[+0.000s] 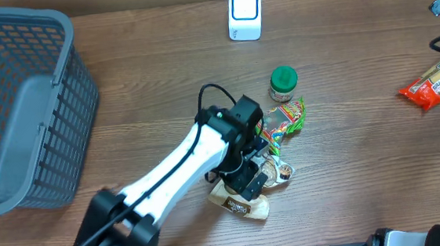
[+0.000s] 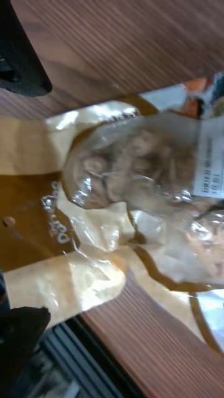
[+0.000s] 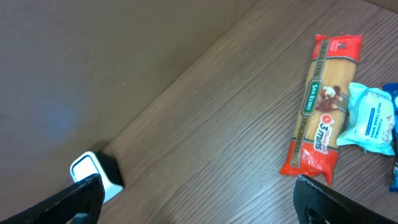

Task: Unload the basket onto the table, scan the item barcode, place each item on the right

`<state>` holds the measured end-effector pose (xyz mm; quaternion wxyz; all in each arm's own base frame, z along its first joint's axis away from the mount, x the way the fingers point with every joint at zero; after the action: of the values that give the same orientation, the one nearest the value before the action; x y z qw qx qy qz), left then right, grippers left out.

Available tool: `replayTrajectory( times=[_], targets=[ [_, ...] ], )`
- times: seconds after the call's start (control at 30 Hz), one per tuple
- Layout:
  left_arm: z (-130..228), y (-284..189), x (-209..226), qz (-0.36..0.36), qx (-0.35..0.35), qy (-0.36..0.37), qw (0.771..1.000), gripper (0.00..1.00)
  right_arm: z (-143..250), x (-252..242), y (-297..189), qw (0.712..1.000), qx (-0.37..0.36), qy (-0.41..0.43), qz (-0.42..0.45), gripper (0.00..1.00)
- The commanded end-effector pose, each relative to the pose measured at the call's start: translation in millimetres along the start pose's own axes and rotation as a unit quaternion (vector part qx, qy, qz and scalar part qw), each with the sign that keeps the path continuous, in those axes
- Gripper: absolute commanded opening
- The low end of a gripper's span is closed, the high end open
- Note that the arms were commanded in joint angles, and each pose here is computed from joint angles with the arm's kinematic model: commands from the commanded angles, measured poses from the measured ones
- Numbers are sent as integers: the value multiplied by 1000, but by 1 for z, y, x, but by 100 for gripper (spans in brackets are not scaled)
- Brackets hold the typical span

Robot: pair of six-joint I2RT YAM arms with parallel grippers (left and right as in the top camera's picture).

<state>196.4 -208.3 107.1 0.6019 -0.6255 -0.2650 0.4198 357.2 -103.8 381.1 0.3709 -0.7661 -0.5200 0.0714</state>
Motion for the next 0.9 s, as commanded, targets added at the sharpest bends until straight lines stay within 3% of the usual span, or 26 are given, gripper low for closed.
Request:
replayTrajectory(
  times=[0.0,0.43,0.87],
  targets=[
    [4,-2,6,-37,-30,1,999,100,-2,12,-21,999,-13,-10,-37,97],
    [-14,24,-5,-28,-86,35,995,100,8,23,-24,996,12,-23,-81,97],
    [-10,54,-12,-36,-42,40,998,100,8,24,-24,996,14,-23,-84,97]
  ],
)
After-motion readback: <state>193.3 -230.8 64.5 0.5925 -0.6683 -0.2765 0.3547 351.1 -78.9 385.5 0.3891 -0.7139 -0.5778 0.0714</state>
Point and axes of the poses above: each gripper's point midway between its finger pads, its own y axis out along the fingers, its own x axis along the line the jaws close on, z = x × y, the point moved 3 cm from there along -y, back along the fingers, and after that the axes turned 11 degrees about -y, right-handed, at the moved point
